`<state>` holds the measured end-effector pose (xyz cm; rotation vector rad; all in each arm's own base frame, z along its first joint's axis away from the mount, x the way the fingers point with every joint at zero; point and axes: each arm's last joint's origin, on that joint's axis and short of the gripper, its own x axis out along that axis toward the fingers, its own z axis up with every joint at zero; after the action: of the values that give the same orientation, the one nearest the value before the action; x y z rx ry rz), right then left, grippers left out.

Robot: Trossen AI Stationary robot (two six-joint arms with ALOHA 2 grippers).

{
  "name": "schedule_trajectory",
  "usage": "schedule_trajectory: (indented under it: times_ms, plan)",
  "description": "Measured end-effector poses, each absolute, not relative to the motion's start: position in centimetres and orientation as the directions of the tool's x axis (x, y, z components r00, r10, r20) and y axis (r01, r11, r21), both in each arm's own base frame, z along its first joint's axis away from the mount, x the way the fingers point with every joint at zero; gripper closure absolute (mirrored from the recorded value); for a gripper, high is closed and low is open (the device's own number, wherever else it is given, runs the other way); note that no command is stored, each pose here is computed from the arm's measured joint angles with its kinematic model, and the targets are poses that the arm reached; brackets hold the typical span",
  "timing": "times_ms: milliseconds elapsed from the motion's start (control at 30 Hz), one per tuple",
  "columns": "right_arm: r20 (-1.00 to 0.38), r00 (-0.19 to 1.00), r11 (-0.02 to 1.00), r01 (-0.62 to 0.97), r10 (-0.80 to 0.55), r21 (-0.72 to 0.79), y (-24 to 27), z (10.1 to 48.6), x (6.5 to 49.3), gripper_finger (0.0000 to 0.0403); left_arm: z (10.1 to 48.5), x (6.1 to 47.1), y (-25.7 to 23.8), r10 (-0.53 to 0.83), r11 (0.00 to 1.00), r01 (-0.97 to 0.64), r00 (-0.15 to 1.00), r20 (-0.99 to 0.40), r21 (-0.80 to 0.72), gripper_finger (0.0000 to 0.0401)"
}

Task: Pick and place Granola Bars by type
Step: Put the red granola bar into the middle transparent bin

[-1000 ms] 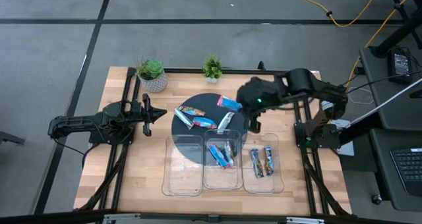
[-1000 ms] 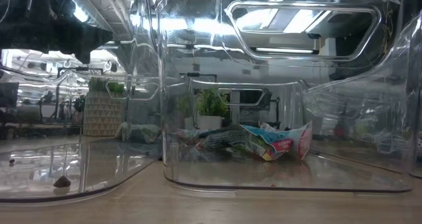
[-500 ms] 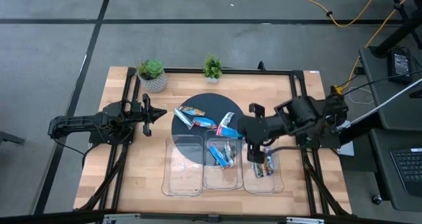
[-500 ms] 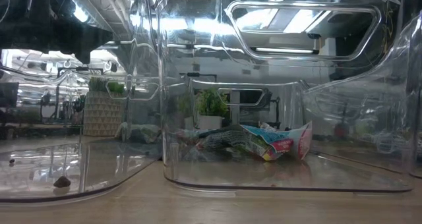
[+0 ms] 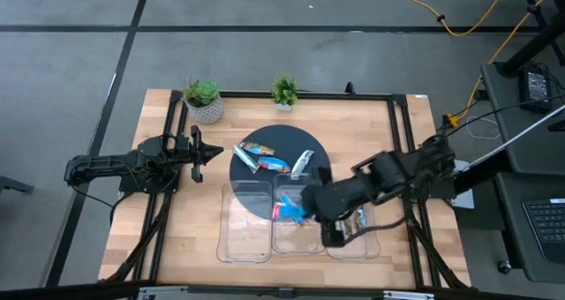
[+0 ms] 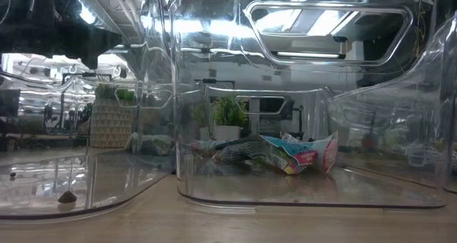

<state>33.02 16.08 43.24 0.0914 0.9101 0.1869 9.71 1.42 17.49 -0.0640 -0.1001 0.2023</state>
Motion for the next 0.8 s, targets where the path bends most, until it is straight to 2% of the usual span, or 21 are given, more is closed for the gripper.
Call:
schedule_trajectory:
  times_ms: [267, 367, 467, 600, 800]
  plan:
    - [-0.857, 0.482, 0.98, -0.16, 0.184, 0.12, 18.3, 38.9, 35.6, 0.0389, 17.5, 9.7, 1.4, 0.203, 0.978, -0.197, 0.975, 0.092, -0.073, 0.0391]
    - [-0.904, 0.415, 0.991, -0.125, 0.102, 0.054, 18.5, 36.4, 37.0, 0.0389, 17.5, 9.7, 1.4, 0.204, 0.978, -0.197, 0.975, 0.092, -0.073, 0.0389]
    - [-0.953, 0.301, 0.994, -0.113, 0.026, -0.008, 18.7, 33.1, 38.2, 0.0388, 17.5, 9.7, 1.4, 0.204, 0.978, -0.197, 0.975, 0.092, -0.073, 0.0389]
    - [-0.984, 0.176, 0.987, -0.152, -0.031, -0.058, 19.2, 29.5, 39.4, 0.0381, 17.5, 9.7, 1.4, 0.203, 0.978, -0.197, 0.975, 0.092, -0.073, 0.0392]
    - [-0.991, 0.124, 0.985, -0.155, -0.054, -0.073, 19.6, 27.3, 40.1, 0.0389, 17.5, 9.7, 1.4, 0.203, 0.978, -0.197, 0.975, 0.092, -0.074, 0.039]
